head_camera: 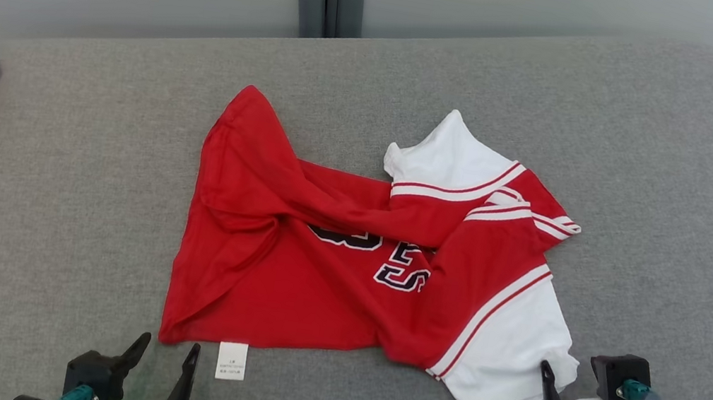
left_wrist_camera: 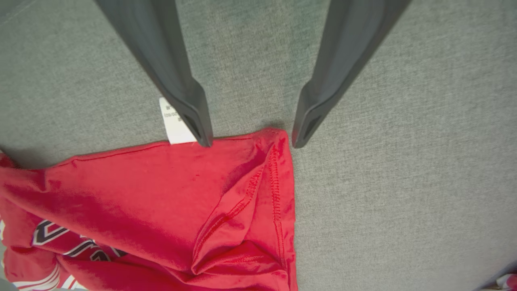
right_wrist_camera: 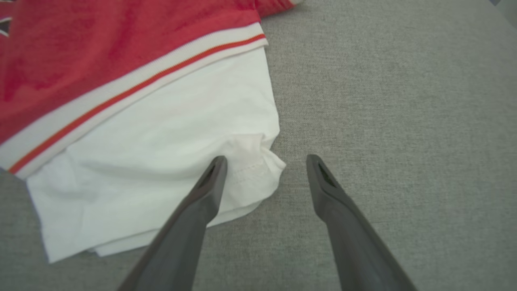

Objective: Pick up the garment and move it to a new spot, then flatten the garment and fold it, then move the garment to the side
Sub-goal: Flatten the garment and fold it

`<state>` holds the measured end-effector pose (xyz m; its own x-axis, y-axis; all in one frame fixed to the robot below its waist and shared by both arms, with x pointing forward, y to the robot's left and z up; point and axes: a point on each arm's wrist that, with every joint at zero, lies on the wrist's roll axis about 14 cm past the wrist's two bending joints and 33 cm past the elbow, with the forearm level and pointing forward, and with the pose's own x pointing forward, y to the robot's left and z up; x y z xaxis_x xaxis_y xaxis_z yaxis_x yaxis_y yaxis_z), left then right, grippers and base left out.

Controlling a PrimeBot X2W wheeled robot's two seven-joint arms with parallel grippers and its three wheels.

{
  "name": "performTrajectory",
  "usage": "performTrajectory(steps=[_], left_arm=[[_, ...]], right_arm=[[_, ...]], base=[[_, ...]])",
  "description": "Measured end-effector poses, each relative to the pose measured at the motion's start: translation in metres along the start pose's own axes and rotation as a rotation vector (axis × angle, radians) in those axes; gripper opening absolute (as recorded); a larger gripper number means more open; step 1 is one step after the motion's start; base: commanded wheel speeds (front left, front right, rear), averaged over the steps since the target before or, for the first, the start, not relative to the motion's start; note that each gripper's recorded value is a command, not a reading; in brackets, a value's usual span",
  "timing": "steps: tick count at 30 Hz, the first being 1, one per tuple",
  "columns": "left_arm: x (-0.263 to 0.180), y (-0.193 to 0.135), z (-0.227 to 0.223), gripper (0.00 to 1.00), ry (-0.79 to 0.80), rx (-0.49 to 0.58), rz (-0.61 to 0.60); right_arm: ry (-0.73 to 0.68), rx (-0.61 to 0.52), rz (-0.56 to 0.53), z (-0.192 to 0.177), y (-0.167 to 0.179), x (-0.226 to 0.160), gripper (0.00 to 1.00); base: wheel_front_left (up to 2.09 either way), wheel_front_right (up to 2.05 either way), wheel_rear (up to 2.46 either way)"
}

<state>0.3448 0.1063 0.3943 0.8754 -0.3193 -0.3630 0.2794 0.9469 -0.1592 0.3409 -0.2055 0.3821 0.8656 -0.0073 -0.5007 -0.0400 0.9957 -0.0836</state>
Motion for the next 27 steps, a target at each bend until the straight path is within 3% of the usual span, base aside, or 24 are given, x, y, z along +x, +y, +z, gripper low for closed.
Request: performTrajectory(steps=[16,17,18,19,20,24,27], left_arm=[[0.027,0.01,-0.012,1.0,0.065,-0.011,0.004],[0.028,0.01,-0.014,0.93,0.078,-0.016,0.002],[0.029,0.009,-0.016,0.28,0.086,-0.018,-0.001],[0.03,0.008,-0.018,0.0,0.094,-0.019,-0.005],[0.032,0.008,-0.017,0.0,0.094,-0.018,-0.009],[0.033,0.005,-0.016,0.0,0.093,-0.03,-0.02],[0.031,0.003,-0.01,0.0,0.076,-0.126,-0.013]], right_arm=[[0.036,-0.006,0.025,-0.005,0.007,0.017,1.0],[0.039,-0.004,0.027,-0.006,0.008,0.018,1.0],[0.05,0.002,0.031,-0.009,0.009,0.018,0.78],[0.053,0.007,0.037,-0.009,0.011,0.018,0.42],[0.049,0.021,0.036,-0.008,0.01,0.018,0.0],[0.034,0.052,0.031,-0.005,0.009,0.019,0.0],[-0.033,0.167,0.015,0.007,0.002,0.016,0.0]], base=[[0.0,0.0,0.0],[0.0,0.0,0.0],[0.0,0.0,0.0],[0.0,0.0,0.0],[0.0,0.0,0.0],[0.0,0.0,0.0],[0.0,0.0,0.0]])
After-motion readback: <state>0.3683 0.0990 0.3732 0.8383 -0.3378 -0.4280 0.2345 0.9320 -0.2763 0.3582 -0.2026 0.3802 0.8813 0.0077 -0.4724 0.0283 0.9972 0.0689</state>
